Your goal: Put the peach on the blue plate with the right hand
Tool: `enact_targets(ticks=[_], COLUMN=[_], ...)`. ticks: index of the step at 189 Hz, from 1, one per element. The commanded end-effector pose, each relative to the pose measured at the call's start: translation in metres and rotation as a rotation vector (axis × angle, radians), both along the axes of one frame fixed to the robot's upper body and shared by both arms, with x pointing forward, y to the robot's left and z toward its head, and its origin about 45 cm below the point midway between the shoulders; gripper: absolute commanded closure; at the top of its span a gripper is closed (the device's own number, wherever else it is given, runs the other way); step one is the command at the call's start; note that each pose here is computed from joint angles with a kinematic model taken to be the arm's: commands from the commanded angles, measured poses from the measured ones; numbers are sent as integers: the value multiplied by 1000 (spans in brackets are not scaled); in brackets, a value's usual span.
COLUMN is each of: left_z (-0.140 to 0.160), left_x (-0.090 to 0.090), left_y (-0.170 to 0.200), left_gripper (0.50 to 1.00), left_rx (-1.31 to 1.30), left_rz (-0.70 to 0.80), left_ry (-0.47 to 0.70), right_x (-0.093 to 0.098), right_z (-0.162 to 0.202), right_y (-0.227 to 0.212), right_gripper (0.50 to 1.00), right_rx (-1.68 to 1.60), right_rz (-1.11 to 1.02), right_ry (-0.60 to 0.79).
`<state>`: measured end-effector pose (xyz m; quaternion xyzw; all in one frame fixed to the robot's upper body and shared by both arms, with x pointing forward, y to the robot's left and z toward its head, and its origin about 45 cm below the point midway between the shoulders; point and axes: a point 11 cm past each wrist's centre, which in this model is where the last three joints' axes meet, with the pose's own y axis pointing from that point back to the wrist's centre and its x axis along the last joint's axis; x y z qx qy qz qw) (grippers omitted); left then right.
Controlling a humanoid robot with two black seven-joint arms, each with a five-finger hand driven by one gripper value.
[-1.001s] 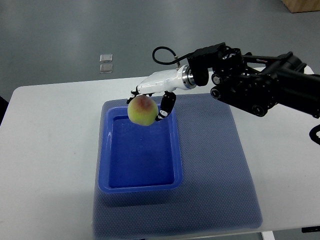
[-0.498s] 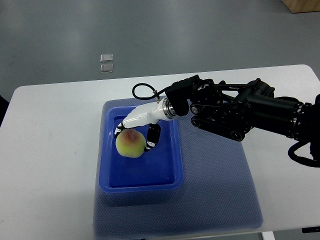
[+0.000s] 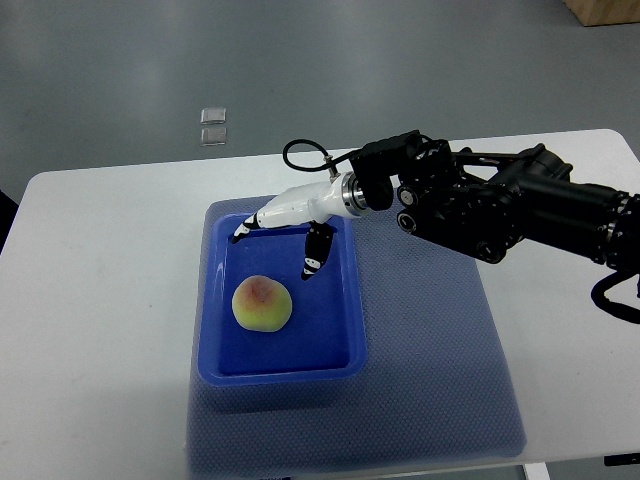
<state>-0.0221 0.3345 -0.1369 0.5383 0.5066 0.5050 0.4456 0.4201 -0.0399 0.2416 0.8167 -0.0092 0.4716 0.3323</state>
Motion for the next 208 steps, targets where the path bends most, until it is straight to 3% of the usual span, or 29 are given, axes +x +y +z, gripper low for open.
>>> enact_targets(ticks=[1, 11, 12, 14, 41, 78, 88, 91, 111, 112, 135, 160, 208], left_z=[0, 0, 0, 0, 0, 0, 0, 0, 0, 0, 0, 0, 0], left_x=[0, 0, 0, 0, 0, 1, 1, 1, 2, 2, 2, 2, 2], left_y=[0, 0, 0, 0, 0, 0, 0, 0, 0, 0, -1, -1, -1], left_gripper=[500, 500, 500, 500, 500, 500, 500, 500, 500, 500, 500, 500, 500], left_rx=[-1, -1, -1, -1, 1, -1, -1, -1, -1, -1, -2, -2, -2], left_rz=[0, 0, 0, 0, 0, -1, -1, 1, 1, 1, 2, 2, 2], left_ry=[0, 0, 0, 0, 0, -2, -2, -2, -3, -3, -4, -4, -4], right_x=[18, 20, 32, 35, 62, 83, 83, 85, 86, 85, 79, 71, 64], right_z=[24, 26, 41, 43, 70, 43, 43, 27, 16, 3, -19, -40, -53], right_y=[-18, -20, -34, -38, -73, -146, -146, -167, -183, -199, -220, -233, -243], right_gripper=[574, 574, 574, 574, 576, 579, 579, 579, 579, 579, 579, 579, 579], right_rx=[102, 114, 175, 188, 398, 726, 726, 825, 911, 989, 1162, 1268, 1350], right_rz=[-101, -113, -175, -194, -379, -748, -748, -877, -981, -1081, -1251, -1354, -1424], right_ry=[28, 31, 38, 41, 91, 238, 239, 273, 298, 326, 427, 530, 602])
